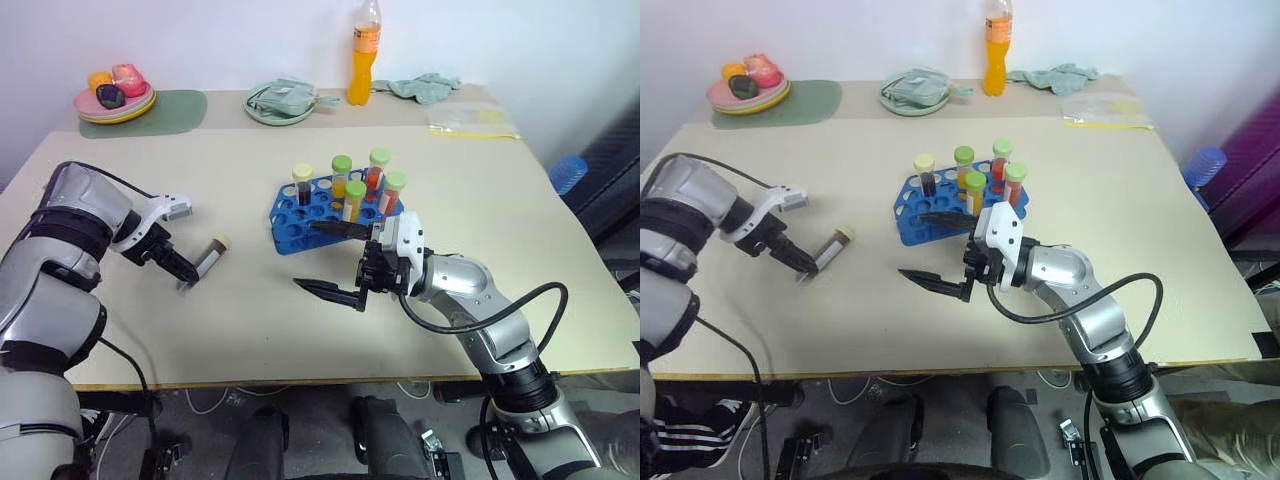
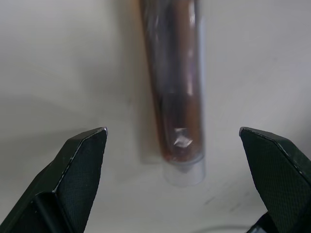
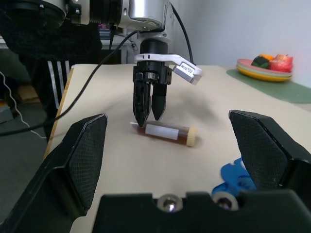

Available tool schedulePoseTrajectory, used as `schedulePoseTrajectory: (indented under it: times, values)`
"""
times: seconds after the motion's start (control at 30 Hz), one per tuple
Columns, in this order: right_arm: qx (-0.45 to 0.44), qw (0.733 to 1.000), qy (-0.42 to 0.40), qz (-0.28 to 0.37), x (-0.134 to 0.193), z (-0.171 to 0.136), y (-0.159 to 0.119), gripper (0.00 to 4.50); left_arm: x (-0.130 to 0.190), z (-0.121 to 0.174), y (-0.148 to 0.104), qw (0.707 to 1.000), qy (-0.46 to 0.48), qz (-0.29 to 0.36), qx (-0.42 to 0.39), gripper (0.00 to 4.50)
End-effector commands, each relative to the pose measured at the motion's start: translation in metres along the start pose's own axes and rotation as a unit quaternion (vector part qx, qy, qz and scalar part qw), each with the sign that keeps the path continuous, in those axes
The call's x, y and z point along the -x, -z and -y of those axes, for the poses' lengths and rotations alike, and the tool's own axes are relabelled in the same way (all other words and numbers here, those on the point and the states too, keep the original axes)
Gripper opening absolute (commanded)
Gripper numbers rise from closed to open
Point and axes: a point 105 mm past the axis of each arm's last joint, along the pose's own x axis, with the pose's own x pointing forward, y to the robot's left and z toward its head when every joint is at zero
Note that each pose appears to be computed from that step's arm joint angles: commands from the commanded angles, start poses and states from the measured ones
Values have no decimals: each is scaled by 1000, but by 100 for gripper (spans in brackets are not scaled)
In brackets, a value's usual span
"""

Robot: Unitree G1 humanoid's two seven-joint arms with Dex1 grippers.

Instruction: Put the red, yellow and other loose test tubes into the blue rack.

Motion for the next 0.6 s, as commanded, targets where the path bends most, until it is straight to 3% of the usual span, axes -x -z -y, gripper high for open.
schedulePoseTrajectory:
  times: [0.03, 0.27, 0.37, 0.57, 0.6]
  values:
    - [17, 1000, 3, 22, -3, -3, -10, 442, -4, 0, -13, 1000, -7, 18, -4, 450]
    - [15, 1000, 5, 20, 0, -9, -8, 442, -20, 4, -25, 999, -1, 45, 5, 450]
    - [15, 1000, 10, 21, 0, -8, -8, 450, -22, 4, -24, 999, 4, 46, 10, 365]
    - [18, 1000, 14, 21, 0, -6, -7, 450, -21, 9, -26, 998, 21, 52, 14, 78]
    - [18, 1000, 14, 21, 0, -6, -7, 450, -21, 9, -26, 998, 19, 52, 14, 75]
